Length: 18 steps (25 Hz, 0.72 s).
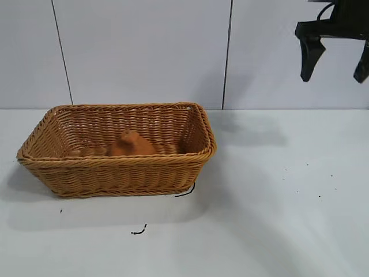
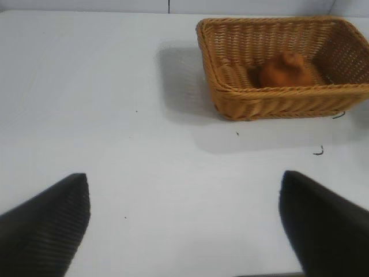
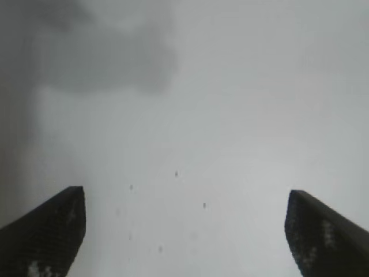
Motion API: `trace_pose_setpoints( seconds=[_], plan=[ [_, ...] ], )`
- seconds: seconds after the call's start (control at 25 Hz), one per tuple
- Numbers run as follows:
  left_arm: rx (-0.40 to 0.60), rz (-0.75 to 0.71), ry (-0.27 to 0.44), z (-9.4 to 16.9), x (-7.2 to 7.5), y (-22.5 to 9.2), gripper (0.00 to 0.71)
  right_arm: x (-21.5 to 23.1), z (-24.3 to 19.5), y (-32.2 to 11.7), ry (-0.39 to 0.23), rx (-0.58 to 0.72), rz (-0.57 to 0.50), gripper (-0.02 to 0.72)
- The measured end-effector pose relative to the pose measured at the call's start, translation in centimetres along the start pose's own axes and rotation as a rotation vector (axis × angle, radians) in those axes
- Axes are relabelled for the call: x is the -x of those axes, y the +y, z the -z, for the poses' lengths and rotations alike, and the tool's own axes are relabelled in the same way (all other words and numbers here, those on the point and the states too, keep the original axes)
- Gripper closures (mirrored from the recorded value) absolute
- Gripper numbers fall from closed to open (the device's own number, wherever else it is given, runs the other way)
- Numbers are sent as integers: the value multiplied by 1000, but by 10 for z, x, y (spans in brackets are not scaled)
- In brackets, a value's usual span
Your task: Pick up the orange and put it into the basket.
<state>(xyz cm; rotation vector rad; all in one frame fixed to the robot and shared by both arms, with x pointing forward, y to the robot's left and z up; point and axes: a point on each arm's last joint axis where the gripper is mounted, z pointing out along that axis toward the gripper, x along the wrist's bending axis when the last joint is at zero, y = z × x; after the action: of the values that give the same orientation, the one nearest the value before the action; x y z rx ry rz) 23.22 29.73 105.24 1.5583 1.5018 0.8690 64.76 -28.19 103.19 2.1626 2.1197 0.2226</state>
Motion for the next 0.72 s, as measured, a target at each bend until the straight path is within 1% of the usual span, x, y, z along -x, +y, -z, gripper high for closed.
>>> trace_pose_setpoints(
  seconds=[0.2,0.4,0.56,0.64,0.72],
  plan=[
    [0,0,0,0,0,0,71,-8,2,-79,-1,-145,41,39],
    [0,0,0,0,0,0,71,-12,12,-157,-3,-216,86,39],
    [0,0,0,0,0,0,71,-13,23,-213,5,-204,124,41],
    [0,0,0,0,0,0,71,-11,29,-238,9,-169,120,41],
    [0,0,0,0,0,0,71,-7,34,-258,17,-101,107,41]
  ],
)
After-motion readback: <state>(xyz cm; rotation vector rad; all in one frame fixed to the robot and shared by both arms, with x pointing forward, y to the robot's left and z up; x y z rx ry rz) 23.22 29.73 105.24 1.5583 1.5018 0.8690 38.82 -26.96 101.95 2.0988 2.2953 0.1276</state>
